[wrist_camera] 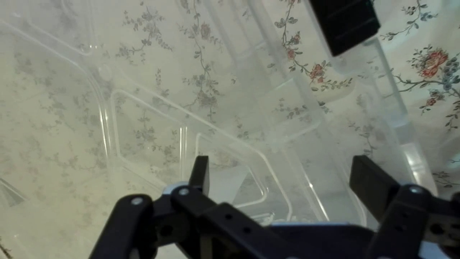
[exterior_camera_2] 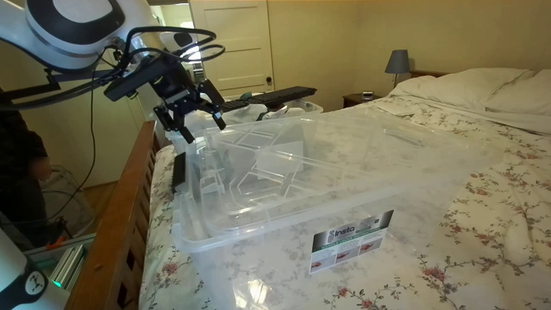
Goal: Completely open the storage crate on the right
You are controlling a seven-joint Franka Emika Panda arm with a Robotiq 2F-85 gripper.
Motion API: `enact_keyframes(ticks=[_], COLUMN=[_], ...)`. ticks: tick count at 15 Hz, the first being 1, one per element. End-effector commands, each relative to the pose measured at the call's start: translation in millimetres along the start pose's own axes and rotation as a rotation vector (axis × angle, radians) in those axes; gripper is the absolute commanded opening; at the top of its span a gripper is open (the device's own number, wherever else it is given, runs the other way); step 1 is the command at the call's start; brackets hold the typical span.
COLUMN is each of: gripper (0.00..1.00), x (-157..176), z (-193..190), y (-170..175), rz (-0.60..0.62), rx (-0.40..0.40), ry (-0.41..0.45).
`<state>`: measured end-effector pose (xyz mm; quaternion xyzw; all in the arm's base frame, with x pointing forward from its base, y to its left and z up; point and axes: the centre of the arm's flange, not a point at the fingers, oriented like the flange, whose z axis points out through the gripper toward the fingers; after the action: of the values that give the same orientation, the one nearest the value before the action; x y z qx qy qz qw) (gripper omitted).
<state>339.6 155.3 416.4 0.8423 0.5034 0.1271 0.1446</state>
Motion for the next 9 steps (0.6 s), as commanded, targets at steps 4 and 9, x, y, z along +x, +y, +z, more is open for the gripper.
enact_keyframes(ticks=[4, 9], gripper=[1.0, 1.0], x=[-3, -21], z=[1, -11], y=[4, -9], rz=[0.017, -0.044], rx=[0.008, -0.004], ry=[0.001, 0.016])
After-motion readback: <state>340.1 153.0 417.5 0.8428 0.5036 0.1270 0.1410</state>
